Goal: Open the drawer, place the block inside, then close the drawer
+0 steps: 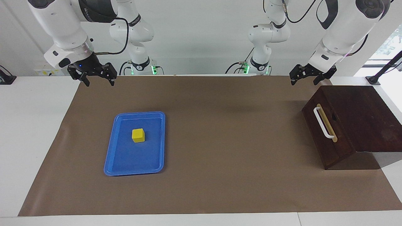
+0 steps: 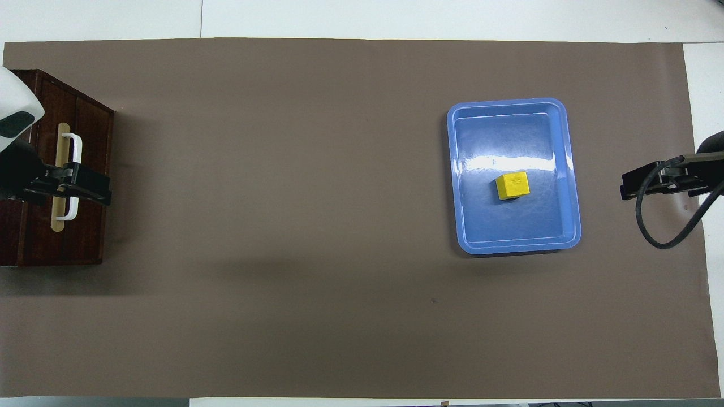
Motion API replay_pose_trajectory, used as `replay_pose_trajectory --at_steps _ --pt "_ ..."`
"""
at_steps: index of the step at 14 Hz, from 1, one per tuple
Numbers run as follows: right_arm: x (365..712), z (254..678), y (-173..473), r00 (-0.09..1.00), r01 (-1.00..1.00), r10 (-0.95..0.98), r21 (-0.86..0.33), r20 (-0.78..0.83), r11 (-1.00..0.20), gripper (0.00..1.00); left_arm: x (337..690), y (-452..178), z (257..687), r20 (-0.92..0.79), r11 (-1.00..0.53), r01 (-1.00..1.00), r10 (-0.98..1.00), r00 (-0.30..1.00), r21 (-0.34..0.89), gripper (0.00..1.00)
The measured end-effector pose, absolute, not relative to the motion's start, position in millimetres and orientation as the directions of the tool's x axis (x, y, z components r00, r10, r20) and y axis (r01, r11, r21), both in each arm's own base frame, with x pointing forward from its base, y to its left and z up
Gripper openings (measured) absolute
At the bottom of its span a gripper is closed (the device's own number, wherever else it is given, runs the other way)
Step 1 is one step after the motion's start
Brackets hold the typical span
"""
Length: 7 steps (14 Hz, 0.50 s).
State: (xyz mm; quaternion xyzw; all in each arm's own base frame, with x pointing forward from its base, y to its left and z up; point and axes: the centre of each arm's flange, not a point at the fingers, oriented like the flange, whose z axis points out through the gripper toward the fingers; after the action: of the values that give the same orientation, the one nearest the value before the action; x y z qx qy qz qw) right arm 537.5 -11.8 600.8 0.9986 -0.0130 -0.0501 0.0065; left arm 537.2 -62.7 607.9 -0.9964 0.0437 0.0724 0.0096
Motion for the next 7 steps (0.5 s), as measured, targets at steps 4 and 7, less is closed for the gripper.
replay_pose_trajectory --at_steps 4,7 --pt "536 558 -25 0.953 -0.269 -0.259 -0.046 -0.155 -0.962 1.0 537 -63 608 -0.145 -0.996 -0.088 -0.086 0.986 -0.013 1.0" --pt "542 513 -33 0.844 -0.505 -0.473 -0.081 -0.252 -0.859 1.0 537 -63 608 -0.145 -0.996 -0.088 -0.086 0.986 -0.013 1.0"
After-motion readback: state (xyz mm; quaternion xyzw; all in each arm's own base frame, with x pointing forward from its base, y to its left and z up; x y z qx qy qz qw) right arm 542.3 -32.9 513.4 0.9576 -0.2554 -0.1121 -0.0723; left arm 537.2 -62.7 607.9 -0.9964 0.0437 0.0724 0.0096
